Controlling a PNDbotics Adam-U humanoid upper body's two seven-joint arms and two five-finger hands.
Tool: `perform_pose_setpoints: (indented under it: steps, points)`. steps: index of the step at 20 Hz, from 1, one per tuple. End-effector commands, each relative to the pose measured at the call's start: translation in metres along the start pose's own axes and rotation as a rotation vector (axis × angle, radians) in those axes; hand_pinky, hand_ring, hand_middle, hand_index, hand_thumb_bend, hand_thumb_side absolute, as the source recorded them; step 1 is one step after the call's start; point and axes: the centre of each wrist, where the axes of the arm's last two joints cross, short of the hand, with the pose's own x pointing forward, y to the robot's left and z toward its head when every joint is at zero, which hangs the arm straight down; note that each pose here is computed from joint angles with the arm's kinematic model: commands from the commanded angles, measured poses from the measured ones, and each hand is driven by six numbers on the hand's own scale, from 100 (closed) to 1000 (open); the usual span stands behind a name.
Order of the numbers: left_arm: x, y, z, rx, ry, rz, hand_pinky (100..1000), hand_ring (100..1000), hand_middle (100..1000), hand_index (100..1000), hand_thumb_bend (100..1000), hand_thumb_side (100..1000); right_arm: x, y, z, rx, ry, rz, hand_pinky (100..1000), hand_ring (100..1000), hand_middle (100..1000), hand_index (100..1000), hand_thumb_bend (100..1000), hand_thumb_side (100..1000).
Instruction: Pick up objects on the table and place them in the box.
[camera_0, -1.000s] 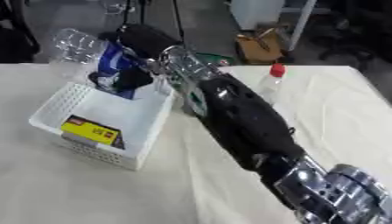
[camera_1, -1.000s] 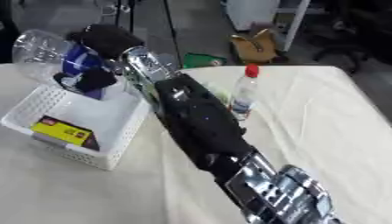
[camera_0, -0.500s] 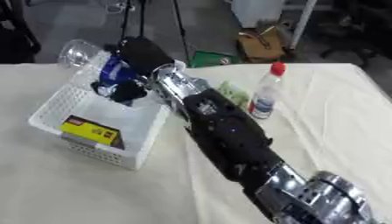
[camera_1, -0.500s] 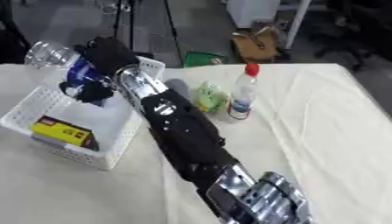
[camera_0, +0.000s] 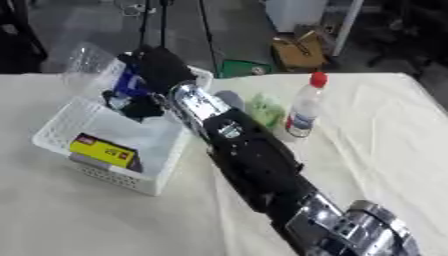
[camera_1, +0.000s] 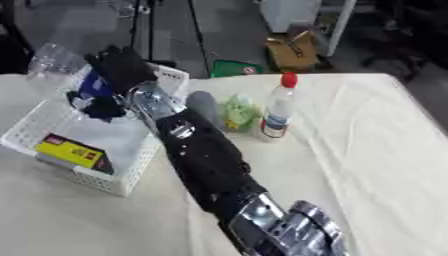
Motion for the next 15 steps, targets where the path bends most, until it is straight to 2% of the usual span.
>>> perform_pose_setpoints:
  steps: [1,7,14,15]
  points:
    - [0.004,-0.003,-0.008,-0.017,-0.029,0.009,733,706,794,772,100,633,-0.001,-0.018,-0.005,-0.025,-0.012,0.016,907,994,918,1000,508,1000]
    - [0.004,-0.003,-0.008,-0.017,-0.029,0.011,733,706,793,772,100,632,0.001,-0.024,-0.006,-0.051,-0.014,0.005,910,998,914,1000,492,1000]
    - [0.004,-0.002,-0.007,-0.016,-0.028,0.009,732,705,793,771,100,632,-0.005,-0.046,-0.005,-0.165,-0.012,-0.028,906,993,889,1000,466,1000]
    - [0.004,-0.002,-0.007,-0.015,-0.028,0.008,732,705,793,772,100,631,-0.006,-0.054,-0.005,-0.199,-0.012,-0.032,893,972,836,993,357,1000]
